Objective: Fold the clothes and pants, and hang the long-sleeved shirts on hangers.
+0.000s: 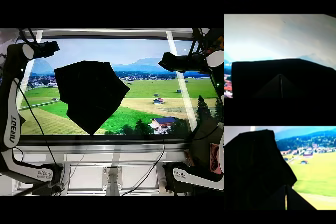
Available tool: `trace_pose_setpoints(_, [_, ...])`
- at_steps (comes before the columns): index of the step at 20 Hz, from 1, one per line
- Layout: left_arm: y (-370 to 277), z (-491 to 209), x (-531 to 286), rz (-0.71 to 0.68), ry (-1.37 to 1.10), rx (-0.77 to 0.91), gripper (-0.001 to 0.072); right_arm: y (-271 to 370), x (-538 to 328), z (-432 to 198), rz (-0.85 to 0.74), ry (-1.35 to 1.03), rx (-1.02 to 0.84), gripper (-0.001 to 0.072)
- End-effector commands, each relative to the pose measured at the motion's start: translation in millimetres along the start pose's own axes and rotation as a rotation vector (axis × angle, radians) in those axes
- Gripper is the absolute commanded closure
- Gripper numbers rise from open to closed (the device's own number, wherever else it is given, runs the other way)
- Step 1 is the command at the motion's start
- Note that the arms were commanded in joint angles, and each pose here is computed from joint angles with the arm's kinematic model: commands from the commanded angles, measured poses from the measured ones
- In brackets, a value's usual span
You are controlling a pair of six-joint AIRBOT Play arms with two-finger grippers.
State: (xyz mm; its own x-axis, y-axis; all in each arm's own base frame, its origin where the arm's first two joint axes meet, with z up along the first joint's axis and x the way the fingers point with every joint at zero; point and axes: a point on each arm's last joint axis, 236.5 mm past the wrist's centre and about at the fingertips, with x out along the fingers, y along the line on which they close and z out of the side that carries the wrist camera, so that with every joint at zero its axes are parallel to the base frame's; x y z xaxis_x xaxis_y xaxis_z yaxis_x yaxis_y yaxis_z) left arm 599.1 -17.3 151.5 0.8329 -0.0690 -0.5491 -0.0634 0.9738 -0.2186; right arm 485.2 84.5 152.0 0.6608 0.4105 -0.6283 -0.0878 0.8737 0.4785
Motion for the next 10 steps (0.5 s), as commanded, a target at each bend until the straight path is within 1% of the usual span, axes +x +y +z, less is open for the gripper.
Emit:
trace_pose_setpoints(1, [-16,-7,-23,-0.056,0.051,0.012,0.0698,7,5,-1,0.058,0.007,0.027,0.0683])
trace_pose_setpoints(2, [-18,-15,-31,-0.064,0.076,0.006,0.0698,11,10,-11,0.111,0.050,0.025,0.0684])
trace_pose_setpoints(4, [-16,-47,-48,-0.063,0.159,-0.005,0.0698,17,22,-38,0.227,0.150,0.077,0.0684])
trace_pose_setpoints(7, [-21,-103,-84,-0.108,0.229,-0.075,0.0698,28,36,-82,0.418,0.278,0.191,0.0683])
trace_pose_setpoints(8, [-26,-125,-99,-0.134,0.256,-0.115,0.0698,26,42,-94,0.447,0.311,0.232,0.0682])
trace_pose_setpoints(10, [-43,-169,-130,-0.211,0.328,-0.217,0.0697,14,56,-112,0.423,0.356,0.268,0.0679])
